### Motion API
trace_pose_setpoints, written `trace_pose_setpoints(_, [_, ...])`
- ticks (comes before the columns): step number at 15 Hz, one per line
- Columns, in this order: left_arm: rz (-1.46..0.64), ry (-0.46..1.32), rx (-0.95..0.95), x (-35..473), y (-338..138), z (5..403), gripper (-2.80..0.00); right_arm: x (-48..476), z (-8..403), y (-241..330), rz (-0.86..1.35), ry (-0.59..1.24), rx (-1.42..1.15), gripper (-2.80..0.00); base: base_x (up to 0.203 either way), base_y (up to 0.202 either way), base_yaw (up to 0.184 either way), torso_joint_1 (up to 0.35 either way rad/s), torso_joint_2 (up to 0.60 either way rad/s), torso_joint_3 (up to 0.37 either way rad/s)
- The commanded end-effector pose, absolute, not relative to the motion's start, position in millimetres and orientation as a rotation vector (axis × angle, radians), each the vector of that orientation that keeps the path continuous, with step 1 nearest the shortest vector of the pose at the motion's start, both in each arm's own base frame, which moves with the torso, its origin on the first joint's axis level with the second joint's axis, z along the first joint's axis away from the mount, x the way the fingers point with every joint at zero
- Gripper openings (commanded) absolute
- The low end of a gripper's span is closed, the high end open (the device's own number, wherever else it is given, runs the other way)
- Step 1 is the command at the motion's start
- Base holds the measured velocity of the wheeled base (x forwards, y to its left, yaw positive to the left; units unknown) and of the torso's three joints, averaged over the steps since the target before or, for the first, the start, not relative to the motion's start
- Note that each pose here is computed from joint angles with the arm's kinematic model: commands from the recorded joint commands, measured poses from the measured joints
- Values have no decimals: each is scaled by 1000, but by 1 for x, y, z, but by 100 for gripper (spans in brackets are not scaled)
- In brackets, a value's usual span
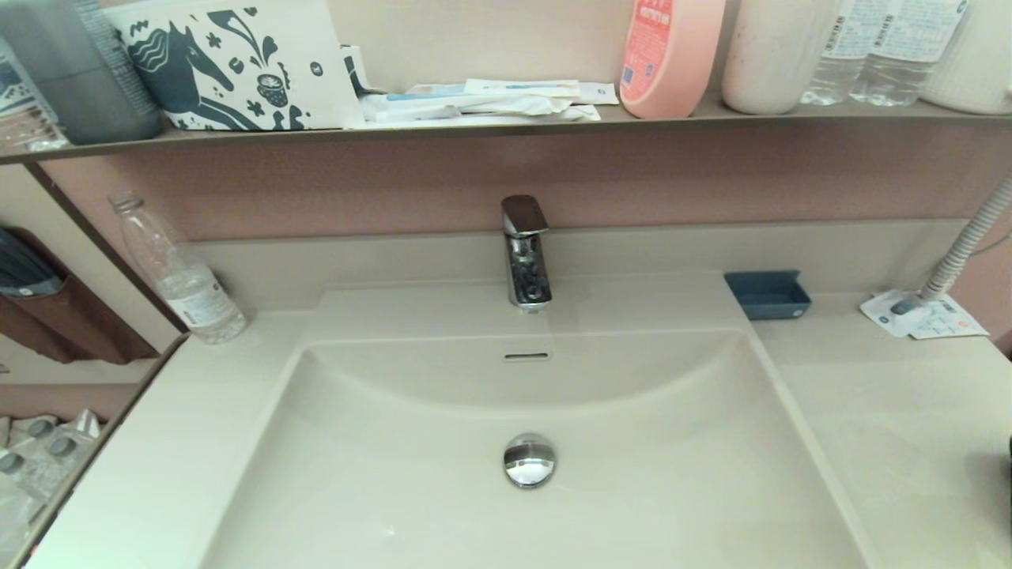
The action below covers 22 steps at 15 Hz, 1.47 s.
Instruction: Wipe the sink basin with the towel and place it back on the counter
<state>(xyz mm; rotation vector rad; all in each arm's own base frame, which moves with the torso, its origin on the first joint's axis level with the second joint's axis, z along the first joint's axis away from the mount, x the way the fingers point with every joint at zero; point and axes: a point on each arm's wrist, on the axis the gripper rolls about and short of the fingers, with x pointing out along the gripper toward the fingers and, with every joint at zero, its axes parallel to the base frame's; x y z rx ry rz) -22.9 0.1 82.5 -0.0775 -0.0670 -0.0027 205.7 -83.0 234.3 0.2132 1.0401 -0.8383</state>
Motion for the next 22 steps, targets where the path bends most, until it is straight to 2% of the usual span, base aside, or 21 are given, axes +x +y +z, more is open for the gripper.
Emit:
trace_pose_setpoints(1, [-3, -67, -78, -23, 0, 83, -280, 207, 233, -83, -839, 1048, 216, -280, 0, 0, 0, 0, 0, 0])
trace_pose_setpoints(2, [-3, -67, -78, -23, 0, 83, -280, 206, 233, -83, -840, 1045, 216, 0, 0, 0, 0, 0, 0, 0])
trace_pose_setpoints(8, [-3, -67, -78, -23, 0, 83, -280, 203, 256, -81, -836, 939, 219, 0, 0, 0, 0, 0, 0, 0])
trace_pose_setpoints(12, [-3, -67, -78, -23, 0, 83, -280, 205, 258, -68, -785, 929, 206, 0, 0, 0, 0, 0, 0, 0])
trace_pose_setpoints(13, [-3, -67, -78, -23, 0, 83, -280, 205, 257, -65, -773, 933, 202, -280, 0, 0, 0, 0, 0, 0])
trace_pose_setpoints(18, [-3, -67, -78, -23, 0, 83, -280, 206, 258, -48, -698, 926, 181, -280, 0, 0, 0, 0, 0, 0])
trace_pose_setpoints(22, [-3, -67, -78, -23, 0, 83, -280, 203, 256, -13, -581, 911, 185, -280, 0, 0, 0, 0, 0, 0])
